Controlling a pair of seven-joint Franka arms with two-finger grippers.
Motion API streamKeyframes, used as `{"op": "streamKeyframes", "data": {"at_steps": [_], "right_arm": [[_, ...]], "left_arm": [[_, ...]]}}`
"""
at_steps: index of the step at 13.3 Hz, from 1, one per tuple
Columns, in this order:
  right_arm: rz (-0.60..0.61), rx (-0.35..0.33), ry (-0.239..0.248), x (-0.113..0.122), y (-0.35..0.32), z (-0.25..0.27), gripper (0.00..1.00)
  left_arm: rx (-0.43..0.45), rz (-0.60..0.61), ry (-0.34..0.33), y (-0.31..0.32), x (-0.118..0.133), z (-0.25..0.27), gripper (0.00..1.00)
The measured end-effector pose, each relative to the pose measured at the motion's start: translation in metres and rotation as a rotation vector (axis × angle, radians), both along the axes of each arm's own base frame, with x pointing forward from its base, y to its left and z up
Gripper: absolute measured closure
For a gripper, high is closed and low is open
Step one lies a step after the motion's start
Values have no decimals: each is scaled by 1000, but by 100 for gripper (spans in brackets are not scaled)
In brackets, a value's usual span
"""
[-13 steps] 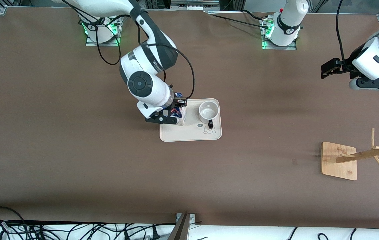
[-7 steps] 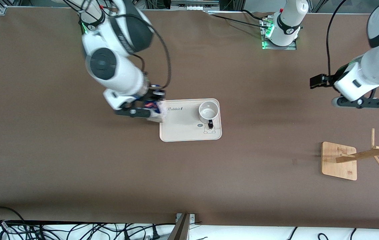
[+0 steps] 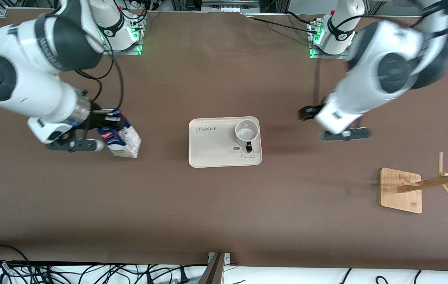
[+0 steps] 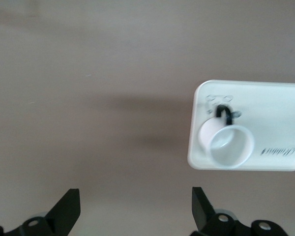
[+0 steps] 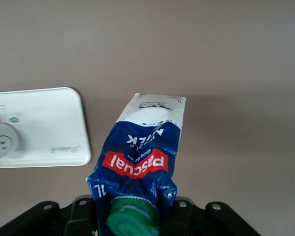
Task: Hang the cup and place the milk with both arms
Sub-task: 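Lower the carton onto the table while the left gripper grasps the mug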
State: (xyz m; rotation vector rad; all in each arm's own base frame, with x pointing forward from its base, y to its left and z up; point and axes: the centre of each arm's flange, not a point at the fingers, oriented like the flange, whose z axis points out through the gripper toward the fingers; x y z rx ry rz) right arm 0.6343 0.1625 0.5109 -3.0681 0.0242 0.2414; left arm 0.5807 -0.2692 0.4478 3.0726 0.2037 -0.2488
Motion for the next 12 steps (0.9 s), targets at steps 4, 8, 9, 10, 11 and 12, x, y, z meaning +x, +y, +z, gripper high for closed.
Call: {"op": "streamKeyframes", "data": {"at_steps": [4, 8, 9, 10, 11, 12], "right_arm": [[28, -23, 80, 13, -90, -25, 59], [27, -50, 159, 13, -114, -50, 59], [23, -55, 186, 13, -116, -64, 59], [20, -63, 210, 14, -116, -80, 59], [20, -73, 229, 16, -115, -98, 59], [18, -83, 235, 19, -115, -116, 60]], "left_arm": [[-27, 35, -69, -125, -21, -99, 0], [-36, 116, -92, -179, -43, -167, 0], [-15, 122, -91, -191, -53, -182, 0], [13, 125, -97, -202, -63, -194, 0], [41, 126, -105, -211, -73, -204, 0], [61, 122, -111, -216, -80, -211, 7]]}}
